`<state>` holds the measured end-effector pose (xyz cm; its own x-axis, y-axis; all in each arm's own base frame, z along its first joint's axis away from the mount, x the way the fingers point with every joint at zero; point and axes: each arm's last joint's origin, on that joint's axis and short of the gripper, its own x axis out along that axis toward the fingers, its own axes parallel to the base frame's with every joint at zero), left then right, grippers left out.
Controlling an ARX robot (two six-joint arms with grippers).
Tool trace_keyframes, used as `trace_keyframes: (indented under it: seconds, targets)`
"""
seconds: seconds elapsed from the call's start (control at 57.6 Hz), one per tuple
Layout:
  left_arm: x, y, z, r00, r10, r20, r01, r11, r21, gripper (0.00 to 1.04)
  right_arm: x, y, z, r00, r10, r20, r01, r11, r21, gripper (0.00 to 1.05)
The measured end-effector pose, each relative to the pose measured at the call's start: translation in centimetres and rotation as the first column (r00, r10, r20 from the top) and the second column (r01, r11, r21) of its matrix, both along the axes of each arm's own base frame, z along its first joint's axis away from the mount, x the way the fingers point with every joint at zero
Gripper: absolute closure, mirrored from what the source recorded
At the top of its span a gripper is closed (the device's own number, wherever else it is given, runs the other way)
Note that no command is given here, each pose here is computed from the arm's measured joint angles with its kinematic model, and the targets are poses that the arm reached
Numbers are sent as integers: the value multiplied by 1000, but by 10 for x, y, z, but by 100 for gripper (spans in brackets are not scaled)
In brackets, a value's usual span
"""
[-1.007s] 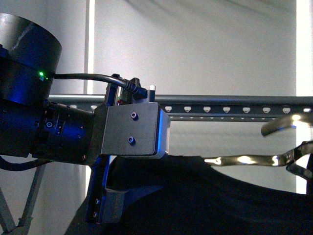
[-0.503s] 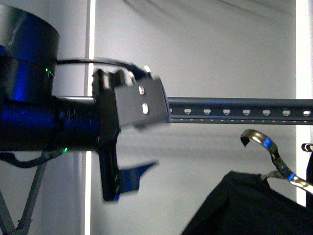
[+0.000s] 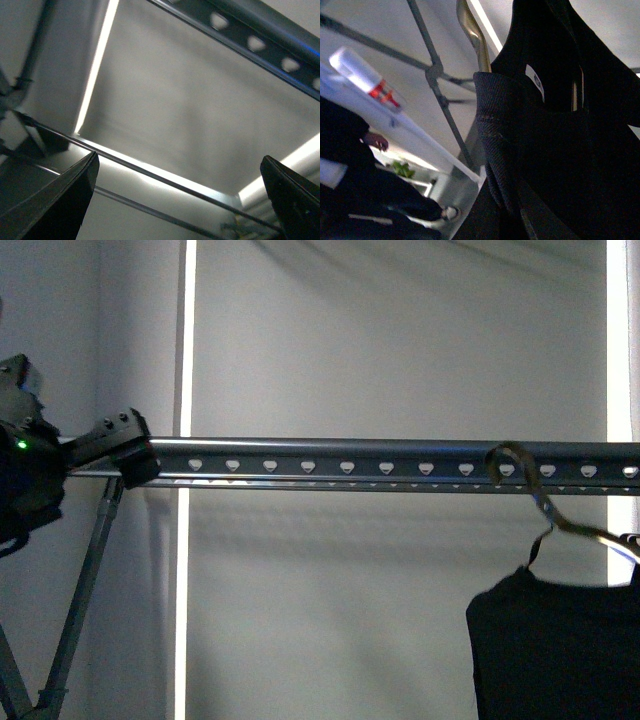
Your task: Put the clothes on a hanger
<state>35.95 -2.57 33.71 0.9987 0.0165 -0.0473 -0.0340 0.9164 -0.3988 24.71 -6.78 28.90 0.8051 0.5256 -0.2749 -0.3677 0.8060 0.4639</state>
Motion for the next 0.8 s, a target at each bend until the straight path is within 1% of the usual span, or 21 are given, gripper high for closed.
trace_keyframes:
  seconds: [0.104,0.122,0.156,0.174,0.243,0.26,0.278,0.382,0.469,0.486,0.521,0.642,0.677,0.729,0.799]
  targets:
    - [-9,-21,-5,991,-133,-6,133,991,-8,7,17,-1,20,997,-71,8,70,992,102,101]
    - [-11,-23,-5,990,-142,-3,141,990,-8,7,19,-1,22,997,-77,12,76,992,105,101]
    - [-17,-30,-5,983,-184,12,184,983,-7,7,27,-2,29,994,-113,1,111,982,154,101]
    - [-19,-32,-5,982,-187,16,187,982,1,7,28,-2,30,993,-121,-1,119,979,164,101]
    - [-37,-35,-5,994,-104,33,99,987,126,18,41,-4,41,986,-167,-22,167,958,233,101]
    - [-41,-35,-6,995,-91,36,85,987,136,19,42,-5,42,985,-173,-25,174,954,243,101]
    - [-48,-33,-7,997,-68,42,59,981,185,23,46,-5,45,983,-182,-29,183,949,257,101]
    - [-82,-26,-19,998,-29,62,9,953,302,39,61,-10,54,969,-234,-81,248,911,331,101]
    - [-105,-21,-33,997,-29,72,3,940,340,52,72,-14,61,959,-262,-109,284,885,370,101]
    - [-110,-19,-38,997,-30,72,3,937,349,56,74,-15,63,957,-266,-115,290,878,380,101]
    - [-114,-17,-43,997,-33,71,5,935,356,59,77,-16,65,956,-268,-120,293,874,388,101]
    - [-132,-9,-72,998,-42,42,23,924,382,79,90,-18,75,953,-266,-142,302,850,431,101]
    - [-135,-7,-77,999,-40,37,23,923,385,82,92,-18,75,952,-269,-148,307,846,435,101]
    - [-142,-3,-88,999,-39,26,26,921,388,91,97,-20,77,949,-273,-159,316,839,443,101]
    - [-149,0,-95,999,-39,26,26,920,391,100,101,-22,78,945,-280,-170,327,833,446,101]
